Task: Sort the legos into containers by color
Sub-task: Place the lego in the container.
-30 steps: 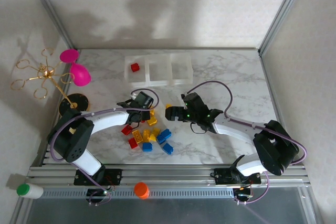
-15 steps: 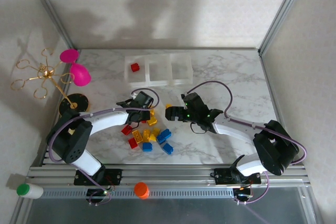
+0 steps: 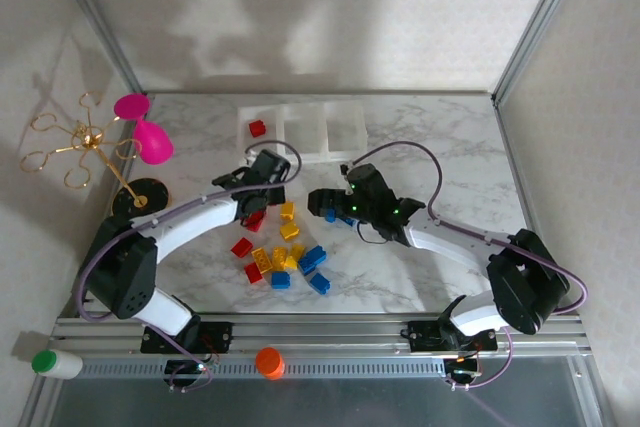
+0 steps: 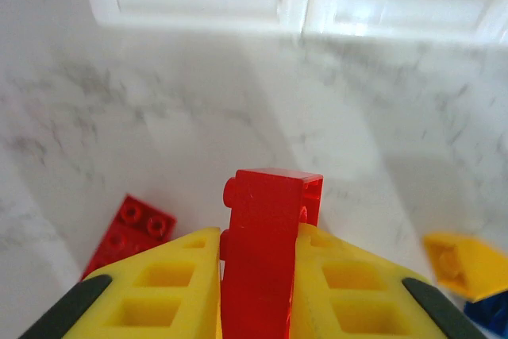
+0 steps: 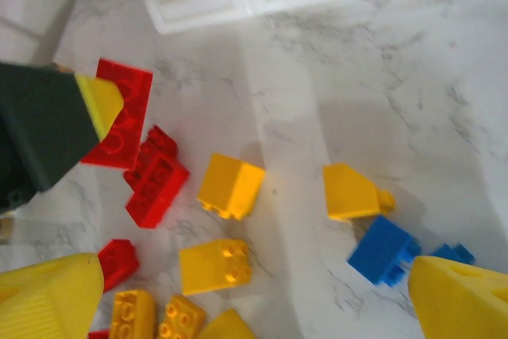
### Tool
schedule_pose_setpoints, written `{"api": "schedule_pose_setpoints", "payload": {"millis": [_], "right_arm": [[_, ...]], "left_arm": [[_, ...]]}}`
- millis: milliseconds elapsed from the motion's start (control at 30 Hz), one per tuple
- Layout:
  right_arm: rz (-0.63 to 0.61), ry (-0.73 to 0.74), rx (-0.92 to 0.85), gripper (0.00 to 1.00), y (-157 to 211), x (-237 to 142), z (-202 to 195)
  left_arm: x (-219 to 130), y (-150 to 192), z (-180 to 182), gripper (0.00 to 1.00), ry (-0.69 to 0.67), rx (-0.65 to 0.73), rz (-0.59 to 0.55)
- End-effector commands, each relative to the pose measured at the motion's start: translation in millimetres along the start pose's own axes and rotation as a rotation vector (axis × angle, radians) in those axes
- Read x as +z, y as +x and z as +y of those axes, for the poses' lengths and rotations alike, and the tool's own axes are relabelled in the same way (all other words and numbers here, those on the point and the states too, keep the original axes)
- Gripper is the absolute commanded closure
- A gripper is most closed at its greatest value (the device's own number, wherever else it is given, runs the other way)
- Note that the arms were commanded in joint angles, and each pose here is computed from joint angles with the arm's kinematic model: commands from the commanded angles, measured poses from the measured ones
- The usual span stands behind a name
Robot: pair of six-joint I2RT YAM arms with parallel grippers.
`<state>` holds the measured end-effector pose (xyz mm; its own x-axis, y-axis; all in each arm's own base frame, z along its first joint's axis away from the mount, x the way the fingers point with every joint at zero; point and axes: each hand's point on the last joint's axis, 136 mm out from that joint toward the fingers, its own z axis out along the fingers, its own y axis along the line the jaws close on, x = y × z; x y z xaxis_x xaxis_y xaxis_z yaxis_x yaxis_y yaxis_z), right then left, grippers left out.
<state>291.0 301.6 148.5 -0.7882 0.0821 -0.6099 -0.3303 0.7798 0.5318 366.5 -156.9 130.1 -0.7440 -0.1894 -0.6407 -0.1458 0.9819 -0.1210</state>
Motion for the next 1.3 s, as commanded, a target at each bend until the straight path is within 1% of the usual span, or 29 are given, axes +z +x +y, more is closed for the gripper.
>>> {"api": "schedule_pose_setpoints", "payload": {"millis": [0,133,233,300,500,633,800,900,1033,1200,1267], "right_arm": [[-0.053,-0.041,0.014,0.01,-27.1,0.5,7.9],[-0.089,-0.024,0.001,0.01,-42.8,-0.3,3.2],[-0.086,-0.02,-0.005,0.01,-46.0,2.8,1.2],[-0.096,-0.004,0.004,0.01,-53.9,3.5,-8.5],[-0.086,0.012,-0.004,0.01,-54.0,10.2,-15.0],[-0.078,0.026,-0.009,0.01,-53.7,14.2,-19.2],[-0.073,0.03,-0.013,0.01,-55.6,18.8,-20.4],[-0.087,0.008,-0.017,0.01,-60.6,19.4,-14.9],[-0.087,-0.009,-0.018,0.01,-64.6,21.0,-9.7],[-0.088,-0.043,-0.023,0.01,-69.4,16.6,0.1],[-0.085,-0.052,-0.027,0.01,-68.5,13.7,3.0]], "left_arm": [[6.7,-34.1,8.9,0.77,-0.059,-0.01,-0.051],[26.7,-67.2,4.1,0.77,-0.059,-0.037,-0.079],[46.4,-92.5,7.0,0.77,-0.09,-0.06,-0.105],[59.2,-107.3,8.3,0.77,-0.098,-0.086,-0.117],[98.4,-150.3,15.9,0.77,-0.106,-0.155,-0.159],[126.5,-163.6,10.5,0.77,-0.084,-0.152,-0.154],[153.2,-168.8,13.7,0.75,-0.088,-0.159,-0.136],[155.5,-170.8,11.0,0.68,-0.078,-0.153,-0.136],[143.6,-176.2,10.7,0.6,-0.069,-0.155,-0.15],[114.4,-186.0,10.5,0.57,-0.046,-0.154,-0.174],[98.9,-185.4,8.4,0.56,-0.01,-0.164,-0.175]]}}
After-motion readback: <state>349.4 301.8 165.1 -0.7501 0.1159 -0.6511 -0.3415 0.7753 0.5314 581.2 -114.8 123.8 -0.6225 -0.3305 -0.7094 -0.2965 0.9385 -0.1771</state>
